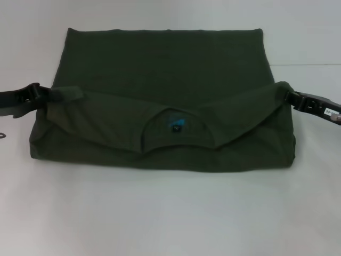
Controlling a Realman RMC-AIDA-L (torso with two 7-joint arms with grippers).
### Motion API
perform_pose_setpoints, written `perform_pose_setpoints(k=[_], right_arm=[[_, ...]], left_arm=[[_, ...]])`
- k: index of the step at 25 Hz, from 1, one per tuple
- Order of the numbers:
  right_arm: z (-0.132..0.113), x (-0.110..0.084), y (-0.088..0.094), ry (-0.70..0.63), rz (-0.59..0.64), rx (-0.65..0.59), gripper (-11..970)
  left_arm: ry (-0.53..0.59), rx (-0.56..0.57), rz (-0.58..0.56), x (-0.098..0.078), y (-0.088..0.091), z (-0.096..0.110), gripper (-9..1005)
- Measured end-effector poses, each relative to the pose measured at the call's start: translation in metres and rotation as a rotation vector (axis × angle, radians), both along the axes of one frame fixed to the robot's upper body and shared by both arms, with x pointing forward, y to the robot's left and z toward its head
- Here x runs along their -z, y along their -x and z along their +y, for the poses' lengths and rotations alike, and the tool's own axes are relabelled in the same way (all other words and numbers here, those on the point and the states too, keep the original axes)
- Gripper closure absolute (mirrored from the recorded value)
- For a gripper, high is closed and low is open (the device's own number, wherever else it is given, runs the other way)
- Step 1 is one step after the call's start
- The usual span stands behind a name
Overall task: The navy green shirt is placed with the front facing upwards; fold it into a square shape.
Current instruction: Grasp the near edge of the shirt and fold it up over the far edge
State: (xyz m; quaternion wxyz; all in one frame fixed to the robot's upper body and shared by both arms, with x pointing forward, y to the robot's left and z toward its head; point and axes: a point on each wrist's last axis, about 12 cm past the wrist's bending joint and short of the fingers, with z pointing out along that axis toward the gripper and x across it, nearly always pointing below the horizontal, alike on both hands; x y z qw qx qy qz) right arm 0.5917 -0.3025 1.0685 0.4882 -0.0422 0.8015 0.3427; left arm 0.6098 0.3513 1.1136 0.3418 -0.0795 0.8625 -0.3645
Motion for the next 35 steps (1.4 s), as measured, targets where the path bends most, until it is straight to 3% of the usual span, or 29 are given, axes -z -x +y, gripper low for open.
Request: perform_pose_setpoints(k=[11,20,35], right_arm=[[0.009,0.004,-0.002,-0.003,-0.036,0.034,791],[0.01,0.008,-0.001,-0.004,-0.049,0.06,764],[0.022,0.016,-0.002,0.032,-0.031,0.038,719]], left_arm=[[-0.084,-0.07,-0.042,0.015,-0.003,-0.002,850],[-0.064,-0.074,-0.128,0.014,-0.006,-0.01,841],[-0.167,-0.111,-0.146,0.029,-0.013,-0.019,825]])
